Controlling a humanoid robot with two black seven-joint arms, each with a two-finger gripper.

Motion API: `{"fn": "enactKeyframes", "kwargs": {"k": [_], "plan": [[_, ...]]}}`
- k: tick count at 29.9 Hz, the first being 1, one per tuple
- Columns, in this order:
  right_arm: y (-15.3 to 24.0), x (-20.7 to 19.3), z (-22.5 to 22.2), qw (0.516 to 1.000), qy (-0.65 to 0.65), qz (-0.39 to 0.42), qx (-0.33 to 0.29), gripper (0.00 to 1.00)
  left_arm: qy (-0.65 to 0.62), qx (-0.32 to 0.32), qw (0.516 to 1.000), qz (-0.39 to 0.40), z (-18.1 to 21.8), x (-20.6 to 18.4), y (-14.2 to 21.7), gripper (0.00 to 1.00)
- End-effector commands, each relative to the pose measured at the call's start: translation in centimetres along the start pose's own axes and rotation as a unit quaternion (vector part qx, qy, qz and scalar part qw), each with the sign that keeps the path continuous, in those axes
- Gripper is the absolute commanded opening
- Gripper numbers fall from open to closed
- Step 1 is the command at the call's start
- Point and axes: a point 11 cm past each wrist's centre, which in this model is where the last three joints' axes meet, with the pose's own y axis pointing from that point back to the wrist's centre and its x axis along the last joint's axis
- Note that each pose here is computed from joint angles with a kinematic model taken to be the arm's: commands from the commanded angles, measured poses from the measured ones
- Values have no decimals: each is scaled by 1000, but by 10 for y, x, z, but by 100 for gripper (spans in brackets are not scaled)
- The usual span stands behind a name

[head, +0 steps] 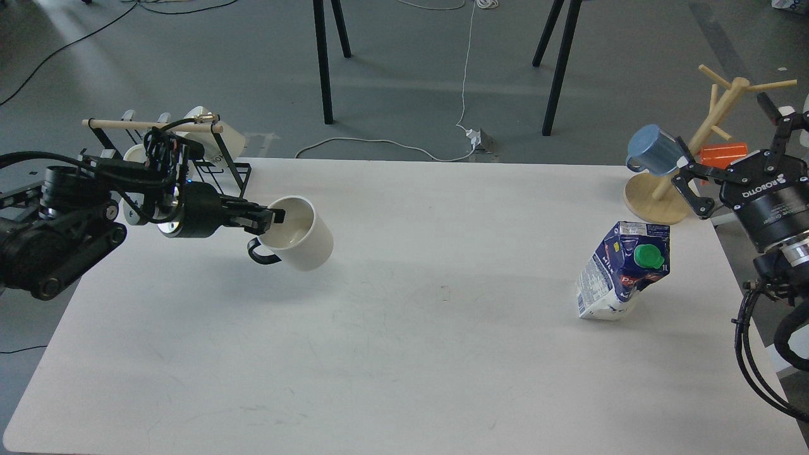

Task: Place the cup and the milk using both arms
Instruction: 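Lift the white mug with the left gripper and carry it toward the table center, then lower the white mug onto the table center and release it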

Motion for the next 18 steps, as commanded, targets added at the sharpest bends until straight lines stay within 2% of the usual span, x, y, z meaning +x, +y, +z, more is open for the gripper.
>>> {"fn": "enactKeyframes", "kwargs": {"k": [1, 9, 18], "plan": [[0, 0, 0, 1000, 0, 0, 0, 99, -37, -21, 999, -16, 26, 0, -27, 6], [1, 6, -3, 1000, 5, 8, 3, 99, -92, -45, 994, -43, 61, -9, -62, 6], [2, 7, -4, 1000, 6, 10, 4, 99, -78, -65, 993, -58, 74, -31, -79, 7]]}}
